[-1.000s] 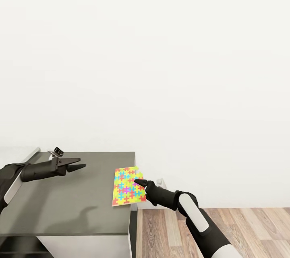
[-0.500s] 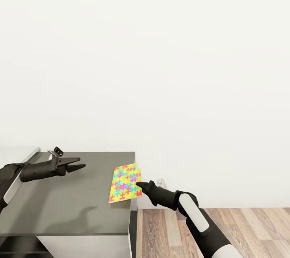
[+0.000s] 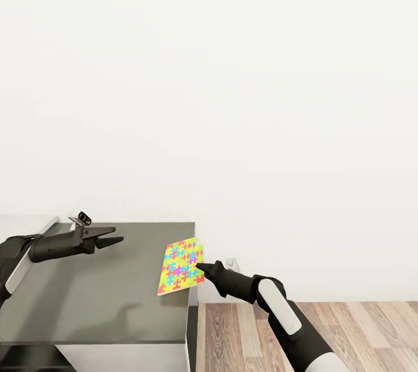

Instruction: Put all the toys in the child's room - the three board games (two on the bed and one on the table), the two jigsaw puzzles on the table, and the tennis ball on the table - inside the toy box on the table in the child's room.

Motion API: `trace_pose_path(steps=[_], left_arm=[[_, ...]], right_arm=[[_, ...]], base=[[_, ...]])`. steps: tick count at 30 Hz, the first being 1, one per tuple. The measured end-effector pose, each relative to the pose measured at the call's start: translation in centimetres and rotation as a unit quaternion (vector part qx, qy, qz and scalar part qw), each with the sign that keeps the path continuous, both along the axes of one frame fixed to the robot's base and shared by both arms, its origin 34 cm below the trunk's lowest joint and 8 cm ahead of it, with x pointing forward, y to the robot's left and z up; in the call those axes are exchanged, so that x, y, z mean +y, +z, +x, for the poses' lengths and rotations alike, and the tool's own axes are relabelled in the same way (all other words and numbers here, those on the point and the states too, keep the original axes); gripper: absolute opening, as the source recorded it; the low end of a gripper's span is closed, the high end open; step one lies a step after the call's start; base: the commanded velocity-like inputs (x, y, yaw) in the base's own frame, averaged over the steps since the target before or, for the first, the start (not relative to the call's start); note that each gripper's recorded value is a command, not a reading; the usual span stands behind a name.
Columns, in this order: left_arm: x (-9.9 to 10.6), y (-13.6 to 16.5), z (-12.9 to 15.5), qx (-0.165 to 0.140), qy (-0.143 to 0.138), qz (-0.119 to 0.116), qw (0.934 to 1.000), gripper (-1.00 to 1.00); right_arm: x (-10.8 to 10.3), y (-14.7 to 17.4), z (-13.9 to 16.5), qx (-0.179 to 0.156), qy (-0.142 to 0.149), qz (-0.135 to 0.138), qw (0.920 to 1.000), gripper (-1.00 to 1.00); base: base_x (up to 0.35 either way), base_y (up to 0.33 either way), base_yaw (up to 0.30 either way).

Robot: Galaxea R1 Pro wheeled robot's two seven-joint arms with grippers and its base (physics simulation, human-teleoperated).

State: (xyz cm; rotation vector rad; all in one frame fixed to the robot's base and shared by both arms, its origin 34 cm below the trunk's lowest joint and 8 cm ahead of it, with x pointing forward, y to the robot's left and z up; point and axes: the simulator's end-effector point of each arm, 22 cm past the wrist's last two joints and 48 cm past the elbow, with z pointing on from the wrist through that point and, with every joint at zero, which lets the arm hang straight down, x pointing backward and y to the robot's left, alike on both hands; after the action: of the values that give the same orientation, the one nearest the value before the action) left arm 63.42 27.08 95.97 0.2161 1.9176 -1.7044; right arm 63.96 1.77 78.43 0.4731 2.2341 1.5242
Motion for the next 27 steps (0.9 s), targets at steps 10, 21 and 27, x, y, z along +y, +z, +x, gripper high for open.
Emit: trace_pose_path(steps=[10,21,27], left_arm=[[0.0,1.7,0.1,0.001,0.0,0.001,1.0,1.0],[0.1,3.4,0.2,0.003,0.0,0.003,1.0,1.0],[0.1,4.2,0.1,0.004,0.0,0.007,1.0,1.0]], right_arm=[[0.2,1.8,0.1,0.0,0.0,0.001,1.0,-1.0],[-0.5,3.7,0.4,-0.004,-0.004,-0.002,1.0,-1.0],[0.2,6.2,0.6,-0.022,-0.001,0.028,0.9994,-1.0]], base=[[0.0,0.0,0.0],[0.0,0.0,0.0],[0.0,0.0,0.0]])
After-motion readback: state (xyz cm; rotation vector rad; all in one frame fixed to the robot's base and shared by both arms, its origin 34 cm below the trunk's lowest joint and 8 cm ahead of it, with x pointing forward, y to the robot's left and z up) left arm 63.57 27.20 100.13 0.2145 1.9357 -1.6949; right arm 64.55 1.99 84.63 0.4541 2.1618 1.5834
